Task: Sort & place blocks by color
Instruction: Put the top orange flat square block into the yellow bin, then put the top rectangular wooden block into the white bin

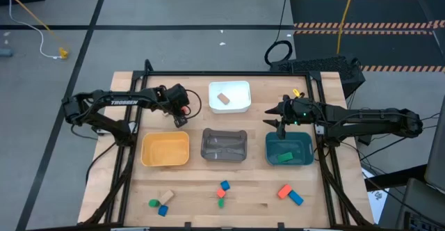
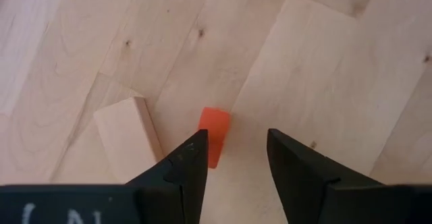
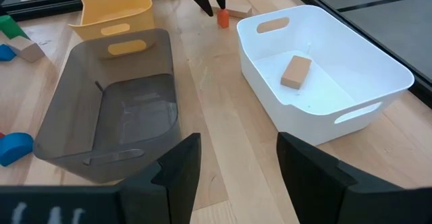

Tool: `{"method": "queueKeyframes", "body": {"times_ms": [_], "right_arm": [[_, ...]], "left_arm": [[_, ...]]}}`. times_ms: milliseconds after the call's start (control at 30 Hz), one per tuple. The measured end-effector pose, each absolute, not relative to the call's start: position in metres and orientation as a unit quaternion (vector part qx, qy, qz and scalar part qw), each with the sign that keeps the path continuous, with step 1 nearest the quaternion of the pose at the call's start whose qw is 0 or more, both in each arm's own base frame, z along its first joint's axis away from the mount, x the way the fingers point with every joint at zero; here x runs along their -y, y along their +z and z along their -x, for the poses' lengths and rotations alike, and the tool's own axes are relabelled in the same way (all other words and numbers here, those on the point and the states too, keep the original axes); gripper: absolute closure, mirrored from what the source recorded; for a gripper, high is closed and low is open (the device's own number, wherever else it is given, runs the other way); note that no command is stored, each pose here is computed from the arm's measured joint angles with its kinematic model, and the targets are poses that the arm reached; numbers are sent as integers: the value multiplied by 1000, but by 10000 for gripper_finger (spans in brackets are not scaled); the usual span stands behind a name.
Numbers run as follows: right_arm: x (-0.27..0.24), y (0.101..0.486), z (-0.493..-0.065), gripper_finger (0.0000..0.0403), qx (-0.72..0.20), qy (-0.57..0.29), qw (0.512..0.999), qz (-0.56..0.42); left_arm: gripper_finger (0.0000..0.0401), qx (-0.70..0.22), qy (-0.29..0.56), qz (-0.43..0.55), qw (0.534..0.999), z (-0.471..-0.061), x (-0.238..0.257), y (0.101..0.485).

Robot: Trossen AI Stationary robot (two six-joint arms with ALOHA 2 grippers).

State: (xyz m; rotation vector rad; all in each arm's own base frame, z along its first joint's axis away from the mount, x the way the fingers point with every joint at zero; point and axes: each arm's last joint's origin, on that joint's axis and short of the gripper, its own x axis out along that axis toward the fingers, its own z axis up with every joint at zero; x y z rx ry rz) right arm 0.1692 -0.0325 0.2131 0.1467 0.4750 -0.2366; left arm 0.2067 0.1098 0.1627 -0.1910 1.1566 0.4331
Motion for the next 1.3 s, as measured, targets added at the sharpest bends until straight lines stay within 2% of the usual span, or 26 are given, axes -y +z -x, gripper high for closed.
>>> {"method": "queueKeyframes", "body": {"times_ms": [333,500,867,1133,1300], "right_arm": [[32,213,-169,218,-234,-118,962,-79],[32,213,-169,218,-233,-119,962,-82],[32,213,-169,218,-232,-121,961,-89],[32,213,-169,218,-233,-121,961,-89],[32,213,-169,218,-233,-121,961,-87]], "left_arm": [[245,-539,180,47,821,-209,-111,163],[245,-523,181,32,832,-205,-110,152],[244,-539,188,40,820,-193,-104,134],[244,-491,224,9,842,-203,-111,142],[244,-479,297,3,826,-205,-120,151]]}}
